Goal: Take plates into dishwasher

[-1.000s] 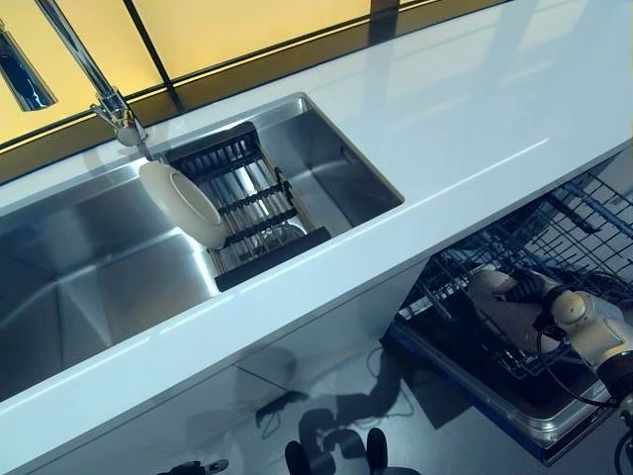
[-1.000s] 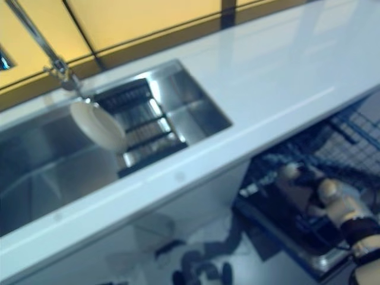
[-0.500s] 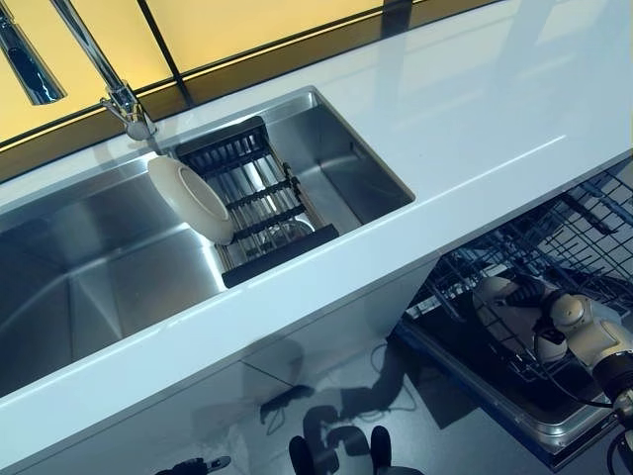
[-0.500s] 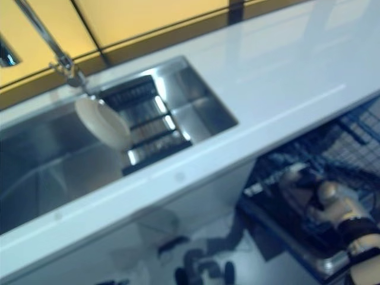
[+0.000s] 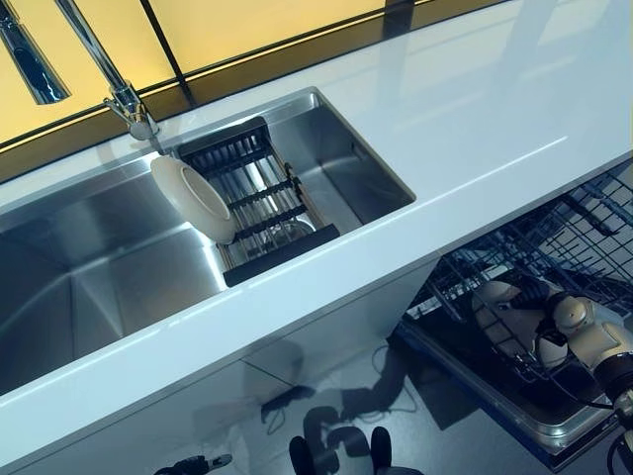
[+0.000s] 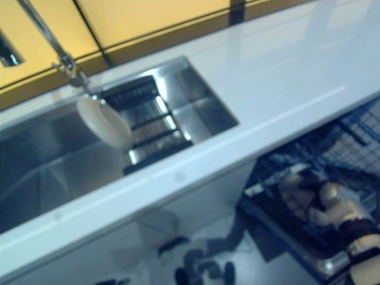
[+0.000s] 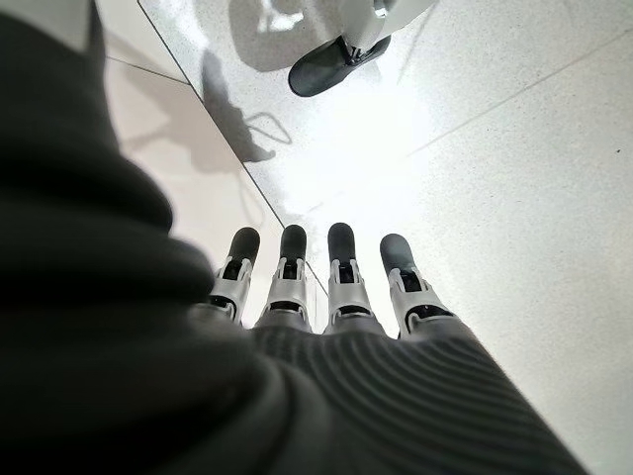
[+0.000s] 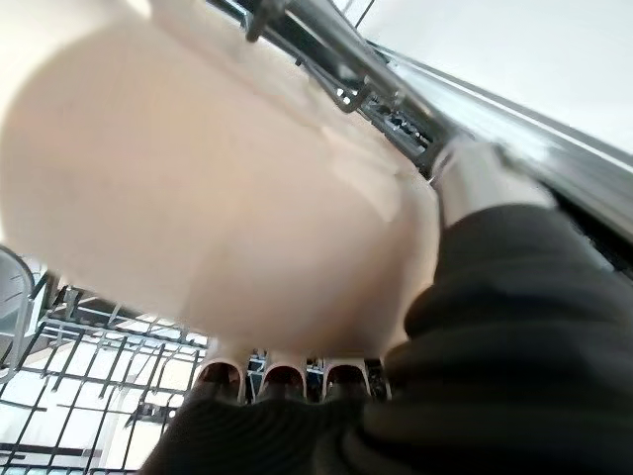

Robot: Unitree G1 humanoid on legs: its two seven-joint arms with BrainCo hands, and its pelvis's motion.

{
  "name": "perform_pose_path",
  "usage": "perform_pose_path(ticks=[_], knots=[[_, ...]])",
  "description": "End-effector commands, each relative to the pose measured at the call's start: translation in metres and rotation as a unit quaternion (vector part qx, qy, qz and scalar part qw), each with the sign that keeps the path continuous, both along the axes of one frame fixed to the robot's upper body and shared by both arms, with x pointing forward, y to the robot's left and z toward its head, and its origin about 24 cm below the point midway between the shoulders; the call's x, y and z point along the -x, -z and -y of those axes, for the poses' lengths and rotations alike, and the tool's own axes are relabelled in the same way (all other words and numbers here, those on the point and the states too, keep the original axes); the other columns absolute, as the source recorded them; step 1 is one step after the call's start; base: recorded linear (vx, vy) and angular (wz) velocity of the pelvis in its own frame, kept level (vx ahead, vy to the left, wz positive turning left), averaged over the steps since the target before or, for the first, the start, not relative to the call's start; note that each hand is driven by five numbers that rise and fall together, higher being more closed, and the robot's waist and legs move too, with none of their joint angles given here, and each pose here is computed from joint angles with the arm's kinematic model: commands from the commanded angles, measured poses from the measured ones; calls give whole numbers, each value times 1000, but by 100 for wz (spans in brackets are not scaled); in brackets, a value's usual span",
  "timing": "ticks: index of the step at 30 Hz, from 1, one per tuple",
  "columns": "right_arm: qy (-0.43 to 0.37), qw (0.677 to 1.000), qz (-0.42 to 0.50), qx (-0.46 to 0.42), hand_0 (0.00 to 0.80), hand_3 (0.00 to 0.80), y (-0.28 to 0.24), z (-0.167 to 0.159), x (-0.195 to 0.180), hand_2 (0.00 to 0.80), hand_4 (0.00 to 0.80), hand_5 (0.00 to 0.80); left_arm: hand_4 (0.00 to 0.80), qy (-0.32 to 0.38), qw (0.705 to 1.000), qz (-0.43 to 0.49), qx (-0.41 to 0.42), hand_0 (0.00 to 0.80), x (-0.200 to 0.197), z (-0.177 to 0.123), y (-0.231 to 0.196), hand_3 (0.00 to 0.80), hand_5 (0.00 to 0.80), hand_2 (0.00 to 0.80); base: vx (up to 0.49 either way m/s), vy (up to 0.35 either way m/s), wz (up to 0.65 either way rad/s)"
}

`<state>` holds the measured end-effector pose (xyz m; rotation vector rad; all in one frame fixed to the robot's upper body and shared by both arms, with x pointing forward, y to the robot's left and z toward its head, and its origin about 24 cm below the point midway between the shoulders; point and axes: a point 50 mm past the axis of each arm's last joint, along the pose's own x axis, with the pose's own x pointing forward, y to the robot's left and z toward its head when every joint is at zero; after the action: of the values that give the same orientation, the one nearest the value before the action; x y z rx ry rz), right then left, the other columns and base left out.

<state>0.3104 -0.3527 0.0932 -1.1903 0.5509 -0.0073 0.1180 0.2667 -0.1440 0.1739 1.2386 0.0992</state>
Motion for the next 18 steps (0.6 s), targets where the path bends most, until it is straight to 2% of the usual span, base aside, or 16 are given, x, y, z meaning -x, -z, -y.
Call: perform_pose_path(ticks=[1, 11, 18], knots=[[-1, 999, 46, 28, 0, 0, -25, -3, -16, 0, 0, 0, 0, 14, 1000, -11, -1, 0, -5, 3, 1, 0, 0, 0, 0, 0, 0], [26, 995, 80, 59, 0, 0, -51, 16, -3, 0, 0, 0, 0, -2, 1000, -17, -15, 0, 2, -8, -1, 0, 0, 0, 0, 0, 0], [112, 985, 127, 21, 0, 0, -79, 52, 26, 0, 0, 0, 0, -22, 999, -26, -22, 0, 14, -16, -1, 0, 0, 0, 9, 7, 0]])
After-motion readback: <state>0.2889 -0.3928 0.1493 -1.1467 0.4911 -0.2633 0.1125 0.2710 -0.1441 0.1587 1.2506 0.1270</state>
